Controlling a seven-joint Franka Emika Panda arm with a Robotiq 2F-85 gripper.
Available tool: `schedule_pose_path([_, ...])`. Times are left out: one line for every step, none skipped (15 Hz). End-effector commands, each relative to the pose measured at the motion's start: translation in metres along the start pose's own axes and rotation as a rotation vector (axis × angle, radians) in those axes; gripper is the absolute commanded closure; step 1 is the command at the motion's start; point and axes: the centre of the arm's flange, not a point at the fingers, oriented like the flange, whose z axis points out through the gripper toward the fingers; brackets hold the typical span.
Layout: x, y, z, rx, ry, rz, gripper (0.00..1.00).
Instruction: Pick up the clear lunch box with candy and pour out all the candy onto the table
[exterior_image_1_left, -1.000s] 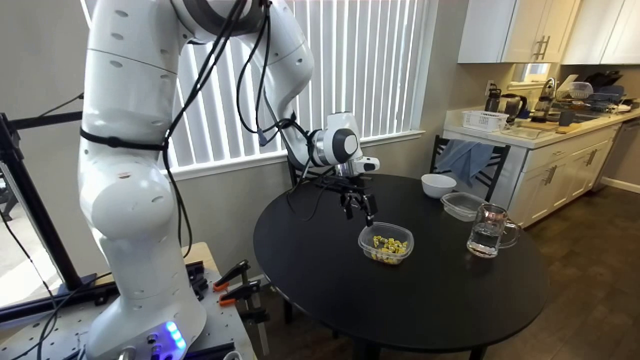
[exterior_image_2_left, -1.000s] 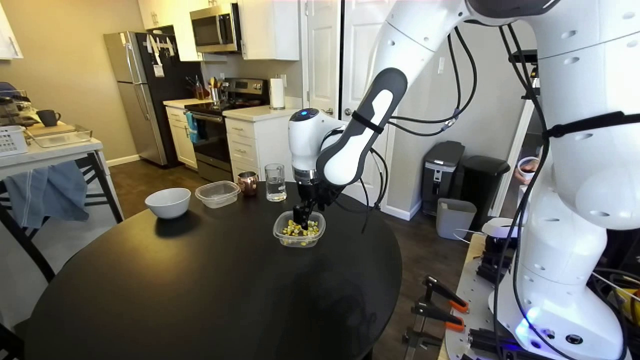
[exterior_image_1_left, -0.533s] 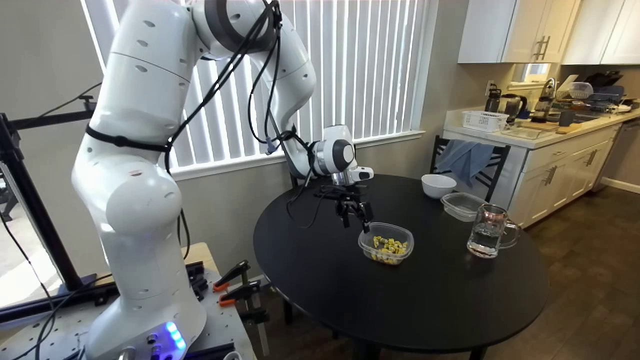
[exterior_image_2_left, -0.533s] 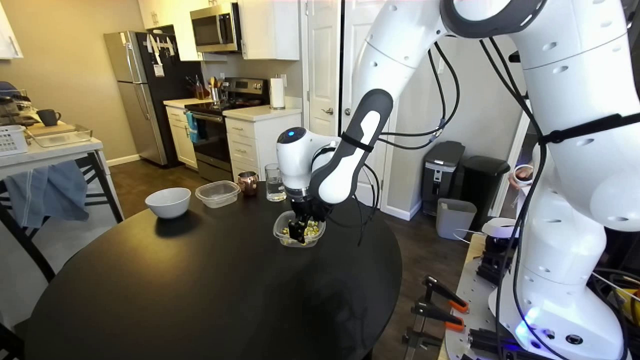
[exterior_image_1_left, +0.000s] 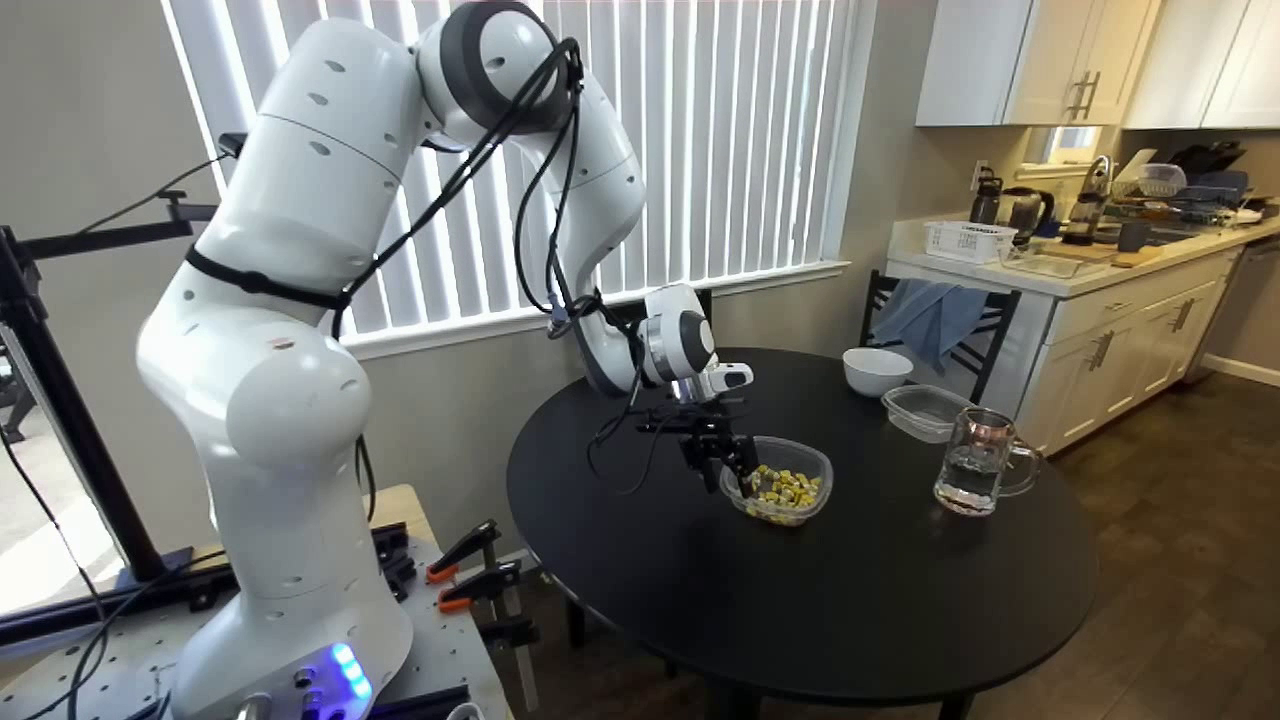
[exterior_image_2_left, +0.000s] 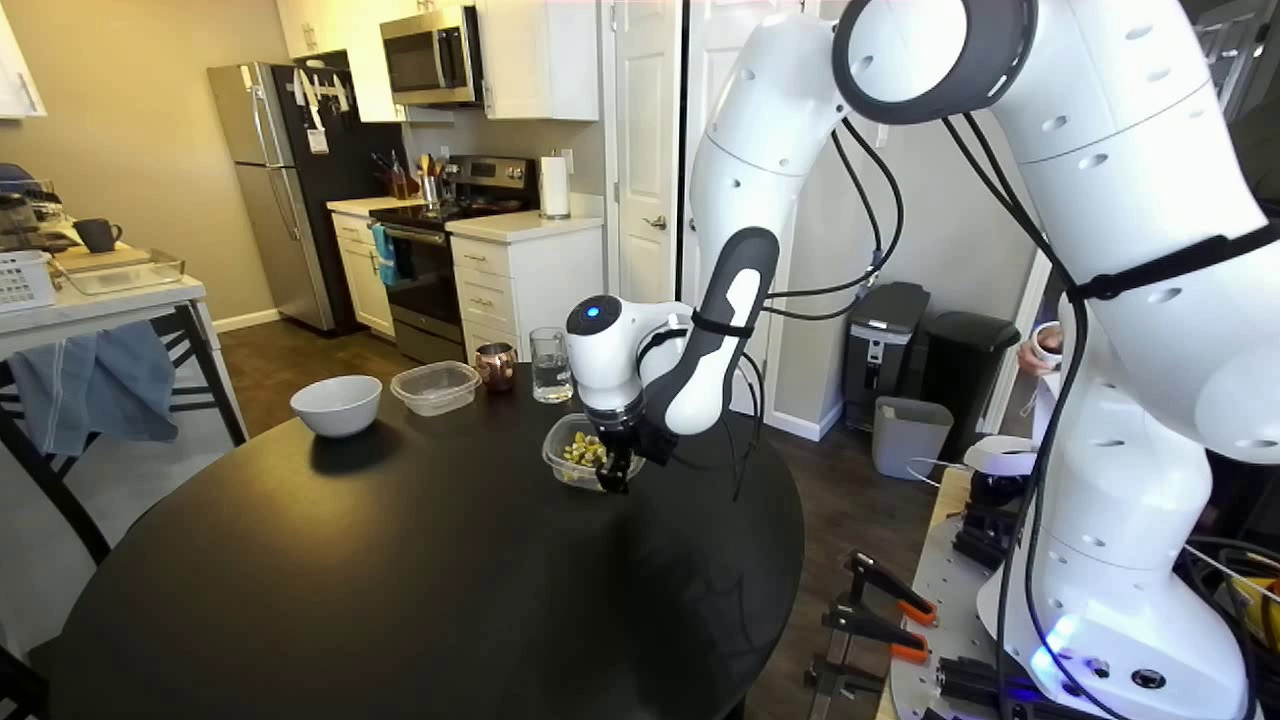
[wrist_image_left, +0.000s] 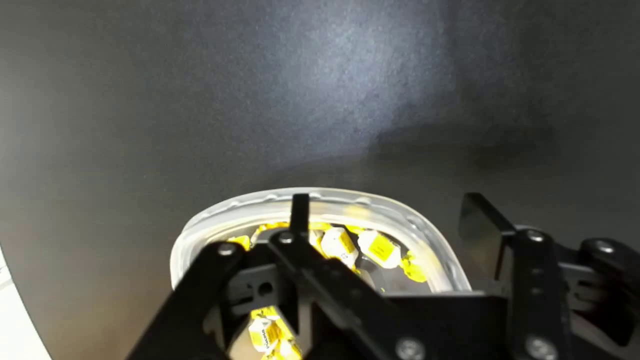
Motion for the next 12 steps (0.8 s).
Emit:
schedule_pose_path([0.009, 0.0, -0.009, -0.014, 0.086, -0.03, 0.53])
schedule_pose_path([0.013, 0.001, -0.017, -0.016, 0.114, -0.05, 0.59])
schedule_pose_path([0.017, 0.001, -0.022, -0.016, 0.134, -0.062, 0.66])
schedule_pose_path([0.019, 0.001, -0.027, -0.015, 0.155, -0.08, 0.72])
schedule_pose_path([0.021, -0.001, -0.031, -0.012, 0.169, -0.093, 0.8])
schedule_pose_path([0.022, -0.003, -0.034, -0.007, 0.183, -0.108, 0.85])
schedule_pose_path([0.023, -0.004, -0.037, -0.004, 0.192, -0.121, 0.93])
schedule_pose_path([0.023, -0.005, -0.039, -0.002, 0.194, -0.127, 0.9])
schedule_pose_path([0.022, -0.007, -0.04, -0.006, 0.195, -0.136, 0.54])
schedule_pose_path([0.022, -0.008, -0.04, -0.01, 0.198, -0.144, 0.58])
schedule_pose_path([0.023, -0.007, -0.04, -0.013, 0.199, -0.147, 0.57])
schedule_pose_path([0.023, -0.006, -0.038, -0.02, 0.202, -0.155, 0.51])
